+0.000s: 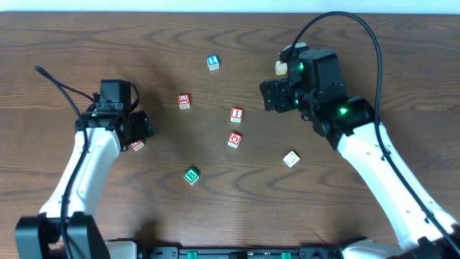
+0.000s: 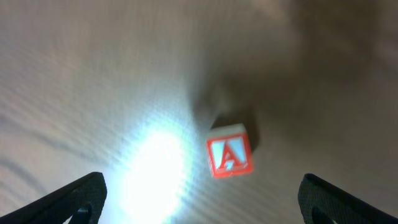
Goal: Spell out Ai2
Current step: 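Reach the left gripper to the red A block and grasp it, then lift the red A block and carry it toward the I block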
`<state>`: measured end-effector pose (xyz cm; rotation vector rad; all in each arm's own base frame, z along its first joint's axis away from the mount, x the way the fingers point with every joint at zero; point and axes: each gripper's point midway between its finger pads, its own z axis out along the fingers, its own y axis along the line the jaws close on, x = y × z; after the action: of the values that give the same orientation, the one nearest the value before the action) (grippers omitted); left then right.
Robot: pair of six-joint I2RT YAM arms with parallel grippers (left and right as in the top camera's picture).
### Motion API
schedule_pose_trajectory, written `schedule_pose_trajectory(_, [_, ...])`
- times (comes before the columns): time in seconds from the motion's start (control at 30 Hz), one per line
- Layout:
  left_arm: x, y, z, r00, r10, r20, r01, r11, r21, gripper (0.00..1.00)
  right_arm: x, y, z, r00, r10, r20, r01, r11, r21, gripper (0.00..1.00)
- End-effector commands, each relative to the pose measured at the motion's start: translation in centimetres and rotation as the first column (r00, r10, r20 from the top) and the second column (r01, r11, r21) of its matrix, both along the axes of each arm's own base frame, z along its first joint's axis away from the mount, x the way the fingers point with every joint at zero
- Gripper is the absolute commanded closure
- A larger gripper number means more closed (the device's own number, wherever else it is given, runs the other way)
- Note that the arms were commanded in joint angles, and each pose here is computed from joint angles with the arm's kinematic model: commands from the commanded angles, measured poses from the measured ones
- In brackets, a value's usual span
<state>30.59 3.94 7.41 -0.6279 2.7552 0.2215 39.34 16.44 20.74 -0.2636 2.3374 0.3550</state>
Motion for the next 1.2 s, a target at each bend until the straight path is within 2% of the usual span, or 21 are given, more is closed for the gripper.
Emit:
schedule_pose_trajectory(0.0, [-0.1,-0.5,-0.1,0.997,0.083,-0.011,-0.083,0.996,-0.045,0.00,1.4,-0.8,-1.0,0.999,-0.035,-0.012,0.036,0.999,0.017,0.13])
schedule_pose_trajectory(0.1, [-0.2,-1.9,-0.6,0.995,0.099,-0.027,-0.102,0.986,-0.132,0.00,3.1,-1.8,-2.0,0.998,-0.069,-0.009,0.069,0.997,0.018,0.13])
schedule_pose_trajectory(0.2, [0.1,-2.3,-1.0,0.986,0.168,-0.021,-0.169,0.973,-0.159,0.01,4.4,-2.3,-3.1,0.998,-0.055,-0.017,0.056,0.997,0.051,0.13])
schedule_pose_trajectory(0.33, [0.2,-3.6,-3.0,0.970,0.228,-0.083,-0.241,0.945,-0.223,0.00,5.8,-3.3,-3.9,0.999,-0.039,-0.028,0.042,0.991,0.126,0.15])
schedule_pose_trajectory(0.47, [0.4,-3.9,-4.5,0.965,0.236,-0.112,-0.255,0.942,-0.217,0.00,6.3,-4.7,-4.0,0.998,-0.052,-0.020,0.054,0.992,0.117,0.17])
schedule_pose_trajectory(0.5, [0.4,-3.9,-4.7,0.963,0.245,-0.115,-0.265,0.939,-0.217,0.04,6.3,-4.9,-4.0,0.999,-0.048,-0.017,0.049,0.992,0.113,0.17])
schedule_pose_trajectory(0.8, [0.3,-2.7,-5.0,0.924,0.369,-0.103,-0.382,0.909,-0.167,0.10,6.3,-5.2,-4.0,0.999,-0.037,-0.012,0.038,0.994,0.100,0.20])
schedule_pose_trajectory(1.0, [0.1,-2.6,-6.3,0.917,0.376,-0.132,-0.393,0.907,-0.153,0.14,6.3,-5.2,-4.1,0.999,-0.035,-0.016,0.036,0.995,0.098,0.20])
schedule_pose_trajectory(1.17, [1.0,-2.5,-6.6,0.925,0.365,-0.105,-0.378,0.912,-0.158,0.19,6.0,-5.3,-4.4,0.999,-0.030,-0.027,0.032,0.995,0.090,0.21])
